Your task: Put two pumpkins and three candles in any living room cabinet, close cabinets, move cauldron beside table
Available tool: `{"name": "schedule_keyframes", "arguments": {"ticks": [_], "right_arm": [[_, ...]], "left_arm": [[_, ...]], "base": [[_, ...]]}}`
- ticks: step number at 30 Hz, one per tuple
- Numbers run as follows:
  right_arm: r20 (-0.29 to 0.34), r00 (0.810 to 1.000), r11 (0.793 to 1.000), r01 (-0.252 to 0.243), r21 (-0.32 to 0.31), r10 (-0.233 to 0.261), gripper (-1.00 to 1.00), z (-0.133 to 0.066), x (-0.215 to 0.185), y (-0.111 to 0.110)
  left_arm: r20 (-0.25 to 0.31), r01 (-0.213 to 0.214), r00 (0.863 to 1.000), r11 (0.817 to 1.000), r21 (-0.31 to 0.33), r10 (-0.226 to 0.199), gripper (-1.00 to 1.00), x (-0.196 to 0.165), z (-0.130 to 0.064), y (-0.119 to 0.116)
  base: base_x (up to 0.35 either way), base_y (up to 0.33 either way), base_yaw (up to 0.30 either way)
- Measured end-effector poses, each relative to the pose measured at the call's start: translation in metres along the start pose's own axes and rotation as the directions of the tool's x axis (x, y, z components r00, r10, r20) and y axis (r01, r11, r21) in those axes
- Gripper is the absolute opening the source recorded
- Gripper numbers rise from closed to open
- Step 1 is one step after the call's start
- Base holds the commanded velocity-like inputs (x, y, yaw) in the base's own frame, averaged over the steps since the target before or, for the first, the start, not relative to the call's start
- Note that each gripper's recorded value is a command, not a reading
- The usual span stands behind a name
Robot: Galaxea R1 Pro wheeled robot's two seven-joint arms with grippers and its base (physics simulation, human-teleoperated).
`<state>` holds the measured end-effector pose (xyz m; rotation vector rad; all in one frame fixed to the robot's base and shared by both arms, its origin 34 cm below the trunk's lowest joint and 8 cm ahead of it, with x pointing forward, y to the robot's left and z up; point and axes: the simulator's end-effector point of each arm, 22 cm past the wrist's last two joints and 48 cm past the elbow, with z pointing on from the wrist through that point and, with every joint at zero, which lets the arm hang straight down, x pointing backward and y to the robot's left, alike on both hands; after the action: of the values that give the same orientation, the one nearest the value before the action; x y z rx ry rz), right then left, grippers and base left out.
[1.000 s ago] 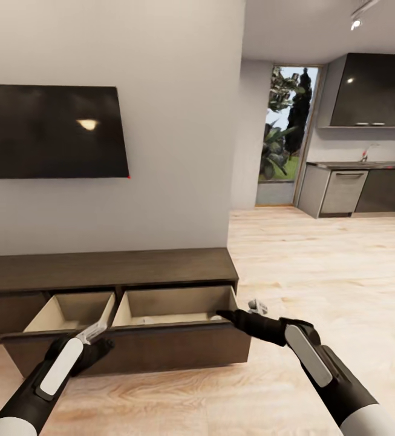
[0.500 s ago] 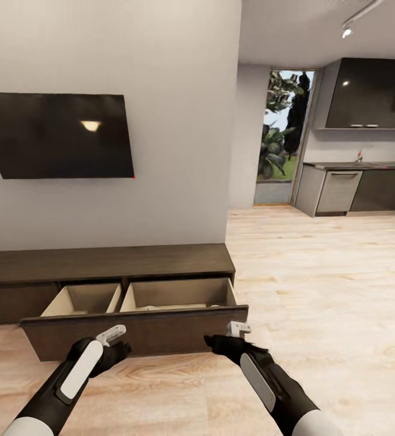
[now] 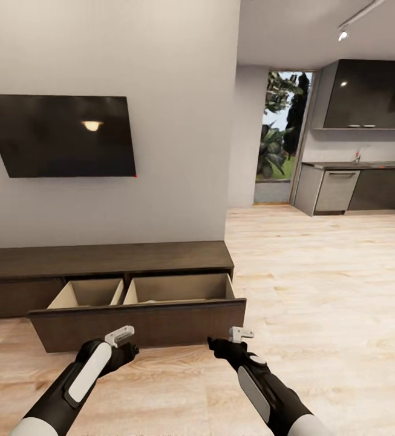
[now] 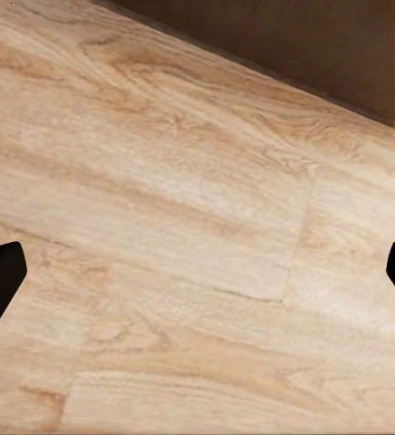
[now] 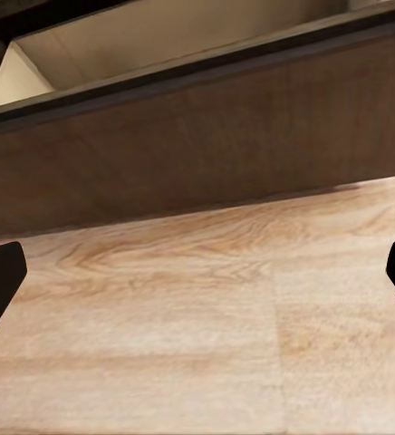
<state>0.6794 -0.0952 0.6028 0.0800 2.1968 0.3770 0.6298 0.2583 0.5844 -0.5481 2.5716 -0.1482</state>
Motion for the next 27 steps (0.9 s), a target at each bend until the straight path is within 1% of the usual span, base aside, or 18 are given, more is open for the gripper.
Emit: {"name": "schedule_keyframes", "arguments": {"ticks": [4, 8, 10, 12, 13, 16, 20, 22, 23, 25, 26, 27], "right_arm": [[0.004, 1.0, 1.0, 0.004, -0.001, -0.004, 1.0, 0.0, 0.0, 0.001], [0.001, 1.0, 1.0, 0.025, -0.01, -0.025, 1.0, 0.003, 0.008, 0.004], [0.002, 1.0, 0.999, 0.031, -0.013, -0.031, 1.0, 0.004, 0.012, 0.004], [0.003, 0.999, 0.999, 0.033, -0.014, -0.033, 1.0, 0.006, 0.015, 0.004], [0.003, 0.999, 0.999, 0.034, -0.015, -0.034, 1.0, 0.007, 0.017, 0.004], [0.003, 0.999, 0.999, 0.036, -0.016, -0.036, 1.0, 0.01, 0.022, 0.002], [0.0, 0.999, 0.999, 0.038, -0.018, -0.038, 1.0, 0.013, 0.03, 0.001], [0.001, 0.999, 0.999, 0.04, -0.021, -0.04, 1.0, 0.015, 0.033, 0.001], [0.0, 0.999, 0.998, 0.052, -0.028, -0.052, 1.0, 0.016, 0.036, 0.003], [0.008, 0.997, 0.996, 0.077, -0.041, -0.077, 1.0, 0.016, 0.038, 0.011], [0.019, 0.996, 0.996, 0.082, -0.044, -0.082, 1.0, 0.015, 0.036, 0.013], [0.029, 0.996, 0.995, 0.086, -0.046, -0.084, 1.0, 0.015, 0.035, 0.014]], "left_arm": [[0.027, 0.011, 1.0, 1.0, 0.0, -0.011, 1.0, -0.006, 0.0, 0.0], [0.041, 0.009, 0.999, 1.0, 0.0, -0.009, 1.0, -0.004, 0.005, 0.0], [0.062, 0.014, 0.998, 1.0, -0.001, -0.014, 1.0, -0.006, 0.008, 0.001], [0.098, 0.018, 0.995, 1.0, 0.0, -0.017, 1.0, -0.008, 0.011, 0.0], [0.104, 0.015, 0.994, 1.0, -0.001, -0.015, 1.0, -0.007, 0.013, -0.001], [0.131, -0.013, 0.991, 1.0, -0.002, 0.013, 1.0, -0.002, 0.019, -0.006], [0.17, -0.025, 0.985, 1.0, 0.002, 0.025, 1.0, 0.0, 0.025, -0.01], [0.18, -0.027, 0.983, 1.0, 0.002, 0.026, 1.0, 0.001, 0.028, -0.01], [0.184, -0.034, 0.982, 0.999, 0.001, 0.033, 1.0, 0.003, 0.029, -0.01], [0.211, -0.084, 0.974, 0.996, -0.023, 0.087, 1.0, 0.0, 0.028, -0.012], [0.238, -0.106, 0.965, 0.994, -0.04, 0.113, 1.0, -0.005, 0.027, -0.012], [0.273, -0.119, 0.953, 0.991, -0.054, 0.129, 1.0, -0.012, 0.025, -0.011]], "base": [[-0.006, 0.0, 0.0], [-0.001, 0.0, 0.0], [0.0, 0.0, 0.0], [0.0, 0.0, 0.0], [0.0, 0.0, 0.0], [0.0, 0.0, 0.0], [0.0, 0.0, 0.0], [0.0, 0.0, 0.0], [0.0, 0.0, 0.0], [0.0, 0.0, 0.0], [0.0, 0.0, 0.0], [0.0, 0.0, 0.0]]}}
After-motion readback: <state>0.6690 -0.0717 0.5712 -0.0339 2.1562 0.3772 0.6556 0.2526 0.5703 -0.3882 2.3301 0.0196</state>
